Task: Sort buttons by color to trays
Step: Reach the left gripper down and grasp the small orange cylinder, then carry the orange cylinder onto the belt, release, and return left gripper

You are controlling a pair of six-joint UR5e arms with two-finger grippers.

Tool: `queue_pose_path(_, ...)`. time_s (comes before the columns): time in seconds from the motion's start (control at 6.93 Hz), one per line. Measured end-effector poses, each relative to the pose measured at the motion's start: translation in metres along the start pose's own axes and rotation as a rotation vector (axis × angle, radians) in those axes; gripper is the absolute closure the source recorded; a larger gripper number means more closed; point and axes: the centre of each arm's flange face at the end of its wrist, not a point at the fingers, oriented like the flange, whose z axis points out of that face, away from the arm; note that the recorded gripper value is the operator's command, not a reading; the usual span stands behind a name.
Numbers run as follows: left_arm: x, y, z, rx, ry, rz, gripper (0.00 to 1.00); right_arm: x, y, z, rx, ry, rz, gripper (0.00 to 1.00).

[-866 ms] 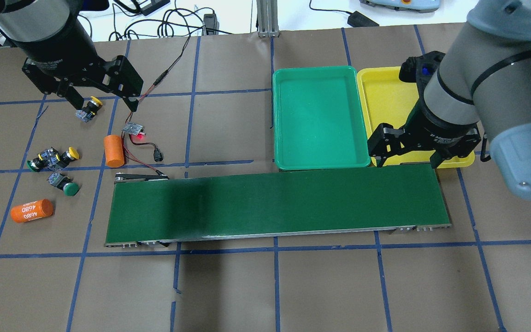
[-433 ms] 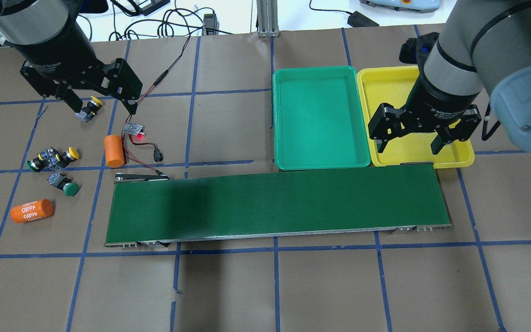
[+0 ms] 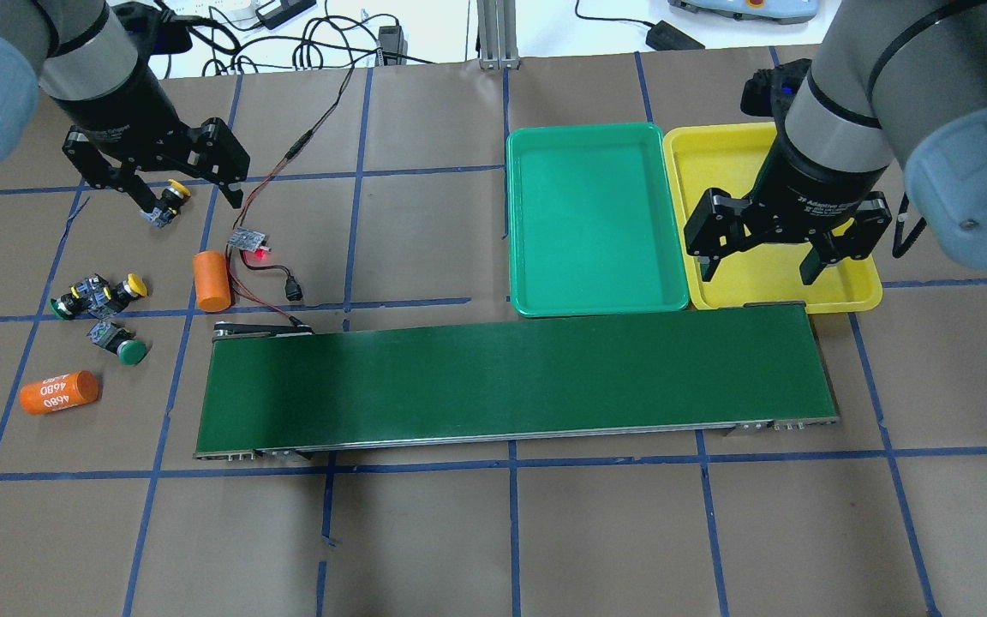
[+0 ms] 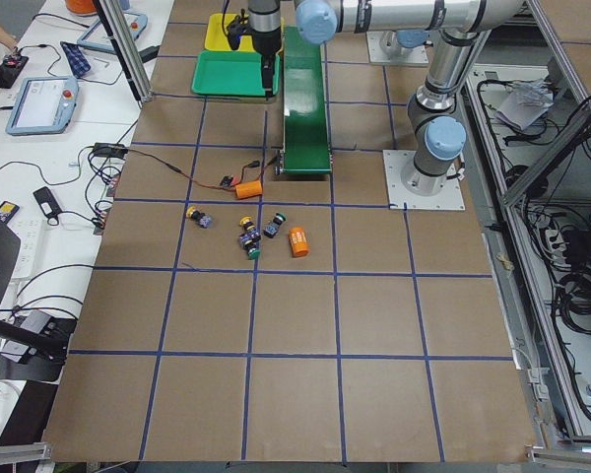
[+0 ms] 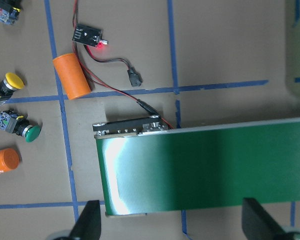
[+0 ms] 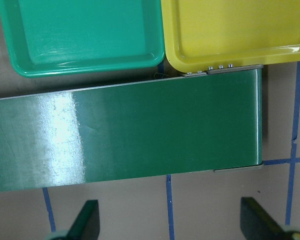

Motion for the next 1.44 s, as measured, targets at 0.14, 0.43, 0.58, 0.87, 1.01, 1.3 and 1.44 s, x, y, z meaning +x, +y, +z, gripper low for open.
queue_pose_path(0.14, -0.038, -0.033, 0.053, -0.010, 0.004, -0.032, 0.00, 0.000, 0.001, 0.001, -0.002, 0.001, 0.002, 0.00)
queue_pose_path(0.43, -0.073, -0.064, 0.147, -0.042, 0.008, -0.053, 0.00, 0.000, 0.001, 0.003, -0.008, 0.002, 0.004, 0.00)
queue_pose_path(0.58, -0.083, -0.067, 0.183, -0.065, 0.011, -0.066, 0.00, 0.000, 0.003, 0.006, -0.013, 0.002, 0.003, 0.00)
queue_pose_path(0.87, -0.104, -0.064, 0.234, -0.082, 0.018, -0.103, 0.99, -0.001, 0.004, 0.008, -0.018, 0.001, 0.003, 0.00)
queue_pose_path(1.01, -0.107, -0.060, 0.248, -0.090, 0.023, -0.110, 1.00, -0.001, 0.005, 0.008, -0.019, 0.002, 0.003, 0.00)
queue_pose_path(1.3, -0.104, -0.054, 0.239, -0.096, 0.022, -0.120, 1.00, -0.002, 0.006, 0.009, -0.020, 0.002, 0.002, 0.00)
queue_pose_path(1.44, -0.103, -0.050, 0.226, -0.108, 0.022, -0.186, 1.00, -0.002, 0.006, 0.009, -0.020, 0.002, 0.001, 0.00)
